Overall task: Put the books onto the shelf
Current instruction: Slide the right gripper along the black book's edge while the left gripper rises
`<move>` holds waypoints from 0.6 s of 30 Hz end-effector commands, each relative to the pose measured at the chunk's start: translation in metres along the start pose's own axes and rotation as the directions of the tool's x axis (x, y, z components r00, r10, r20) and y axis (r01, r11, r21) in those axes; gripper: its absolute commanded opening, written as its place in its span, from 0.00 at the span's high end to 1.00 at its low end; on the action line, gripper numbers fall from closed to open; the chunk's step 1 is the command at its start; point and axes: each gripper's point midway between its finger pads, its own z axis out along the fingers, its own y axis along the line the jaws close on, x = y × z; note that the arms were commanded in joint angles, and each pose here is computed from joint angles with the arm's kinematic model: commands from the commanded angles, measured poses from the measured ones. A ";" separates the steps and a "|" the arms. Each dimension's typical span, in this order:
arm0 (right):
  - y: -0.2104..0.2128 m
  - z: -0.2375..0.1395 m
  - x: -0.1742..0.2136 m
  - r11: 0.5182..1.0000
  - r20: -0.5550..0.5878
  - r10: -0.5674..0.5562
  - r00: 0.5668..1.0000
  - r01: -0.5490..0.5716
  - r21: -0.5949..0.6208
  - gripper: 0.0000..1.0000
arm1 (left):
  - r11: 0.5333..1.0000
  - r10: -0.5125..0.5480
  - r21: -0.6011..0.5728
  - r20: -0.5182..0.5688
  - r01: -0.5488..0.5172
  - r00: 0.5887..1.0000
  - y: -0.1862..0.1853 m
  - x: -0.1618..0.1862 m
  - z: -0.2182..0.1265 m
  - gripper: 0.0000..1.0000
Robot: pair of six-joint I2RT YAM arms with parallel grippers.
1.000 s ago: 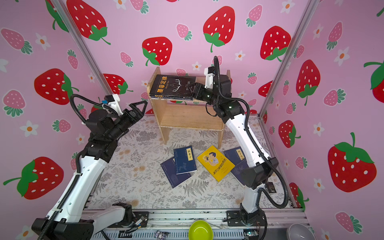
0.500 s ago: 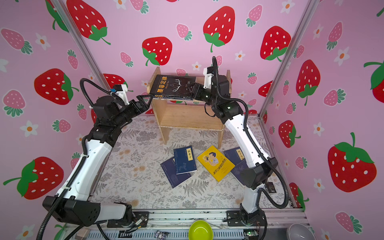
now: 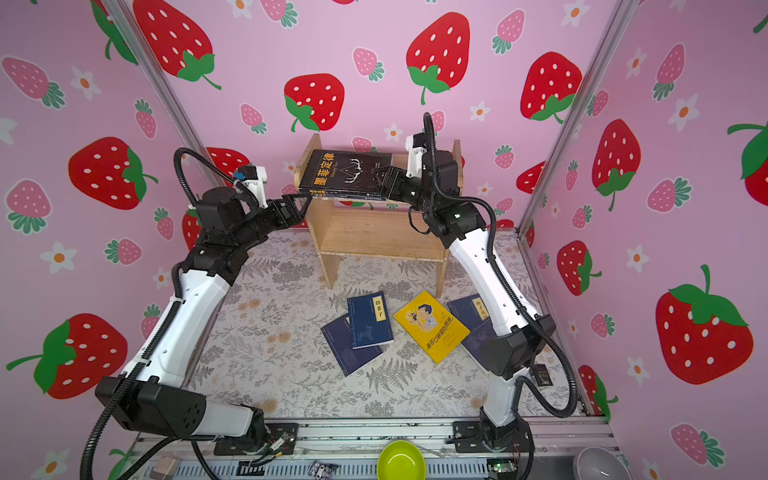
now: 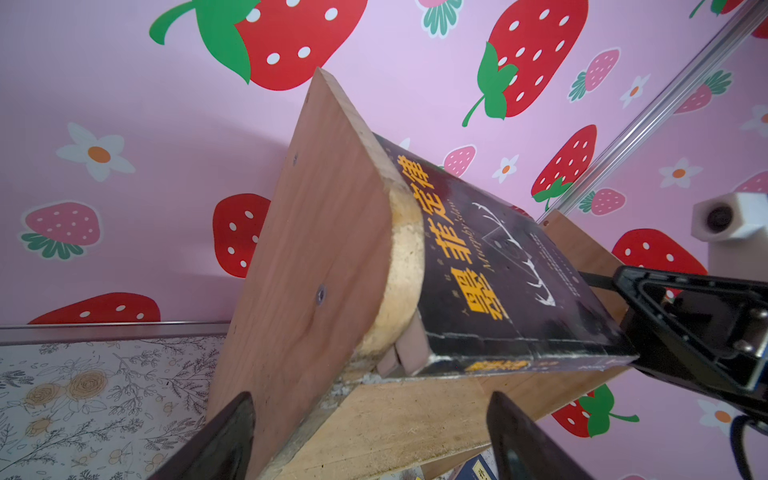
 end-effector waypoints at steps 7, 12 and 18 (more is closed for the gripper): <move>0.014 -0.006 -0.001 0.999 -0.005 -0.001 1.000 0.001 -0.035 0.42 | 1.000 0.019 -0.009 0.064 -0.018 0.998 -0.003 -0.023 -0.001 0.15; 0.014 -0.004 0.001 0.999 -0.011 0.002 1.000 -0.003 -0.043 0.43 | 1.000 -0.002 -0.020 0.077 0.003 0.997 0.001 -0.025 0.002 0.18; 0.016 -0.003 0.001 0.998 -0.008 0.002 1.000 -0.002 -0.055 0.43 | 0.999 -0.022 -0.035 0.081 0.025 0.996 0.005 -0.027 0.006 0.22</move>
